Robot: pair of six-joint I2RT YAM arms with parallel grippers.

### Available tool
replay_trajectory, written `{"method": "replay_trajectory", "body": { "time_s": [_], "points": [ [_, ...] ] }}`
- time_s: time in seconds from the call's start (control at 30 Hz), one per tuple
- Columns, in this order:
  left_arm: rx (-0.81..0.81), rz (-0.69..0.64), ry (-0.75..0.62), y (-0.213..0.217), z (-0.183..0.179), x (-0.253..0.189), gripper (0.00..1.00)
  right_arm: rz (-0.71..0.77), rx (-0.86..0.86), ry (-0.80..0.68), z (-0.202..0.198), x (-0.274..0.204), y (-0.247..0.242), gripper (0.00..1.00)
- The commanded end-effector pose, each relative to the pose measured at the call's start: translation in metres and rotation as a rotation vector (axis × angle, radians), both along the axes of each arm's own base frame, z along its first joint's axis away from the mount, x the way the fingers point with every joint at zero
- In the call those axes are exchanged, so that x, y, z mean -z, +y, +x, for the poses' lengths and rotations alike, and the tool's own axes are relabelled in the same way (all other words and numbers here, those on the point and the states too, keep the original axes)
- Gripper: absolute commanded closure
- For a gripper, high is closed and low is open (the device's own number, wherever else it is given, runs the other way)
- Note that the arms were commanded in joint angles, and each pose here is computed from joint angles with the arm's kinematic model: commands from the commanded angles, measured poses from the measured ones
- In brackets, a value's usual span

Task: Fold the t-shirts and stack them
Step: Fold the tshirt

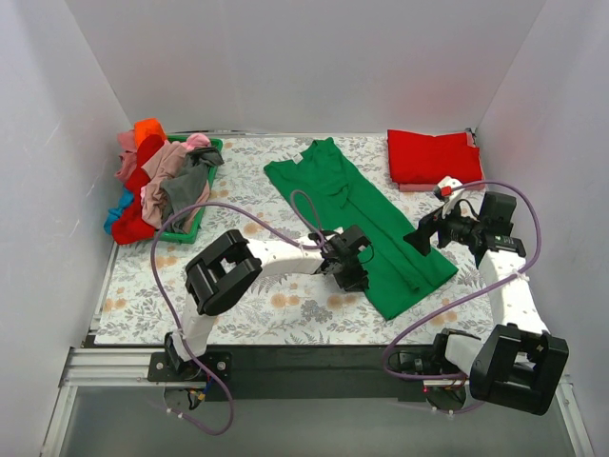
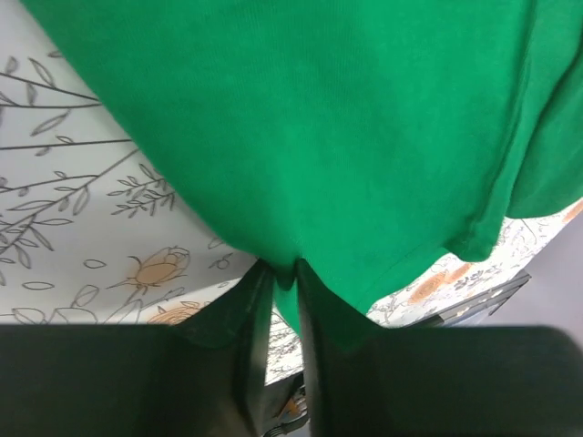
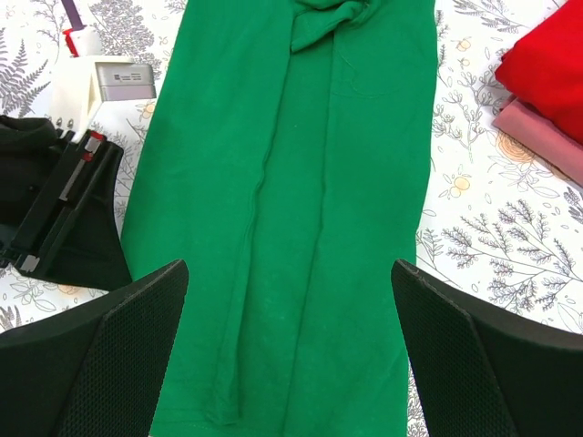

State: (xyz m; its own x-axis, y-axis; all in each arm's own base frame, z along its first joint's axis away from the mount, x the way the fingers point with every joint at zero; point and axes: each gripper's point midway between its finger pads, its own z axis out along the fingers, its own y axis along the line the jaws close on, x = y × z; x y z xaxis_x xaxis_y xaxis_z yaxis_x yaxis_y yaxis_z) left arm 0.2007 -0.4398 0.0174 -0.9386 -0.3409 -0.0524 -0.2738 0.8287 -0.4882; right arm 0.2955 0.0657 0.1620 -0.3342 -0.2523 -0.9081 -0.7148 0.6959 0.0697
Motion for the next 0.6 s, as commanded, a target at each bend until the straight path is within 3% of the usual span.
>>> {"method": "replay_trajectory", "body": {
  "time_s": [0.0, 0.1, 0.2, 0.33, 0.4, 0.57],
  "points": [
    [-0.266, 0.308, 0.167, 0.07, -0.016, 0.076, 0.85, 0.004, -0.03, -0.067, -0.002, -0.01, 0.003, 0.02],
    [-0.166, 0.304, 0.104, 0.074, -0.013, 0.066, 1.0, 0.007, -0.032, -0.075, -0.002, -0.013, 0.002, 0.02],
    [-0.057, 0.303, 0.013, 0.091, -0.016, 0.044, 1.0, 0.004, -0.036, -0.085, -0.004, -0.014, 0.003, 0.02],
    [0.019, 0.365, -0.017, 0.159, -0.041, 0.038, 1.0, -0.001, -0.057, -0.107, -0.009, -0.016, 0.005, 0.01],
    [0.019, 0.347, 0.022, 0.197, -0.057, 0.039, 1.0, -0.005, -0.067, -0.108, -0.011, -0.016, 0.007, 0.02],
    [0.097, 0.198, -0.013, 0.227, -0.062, 0.019, 0.99, 0.019, -0.182, -0.117, -0.028, -0.02, 0.02, 0.02]
  ]
}}
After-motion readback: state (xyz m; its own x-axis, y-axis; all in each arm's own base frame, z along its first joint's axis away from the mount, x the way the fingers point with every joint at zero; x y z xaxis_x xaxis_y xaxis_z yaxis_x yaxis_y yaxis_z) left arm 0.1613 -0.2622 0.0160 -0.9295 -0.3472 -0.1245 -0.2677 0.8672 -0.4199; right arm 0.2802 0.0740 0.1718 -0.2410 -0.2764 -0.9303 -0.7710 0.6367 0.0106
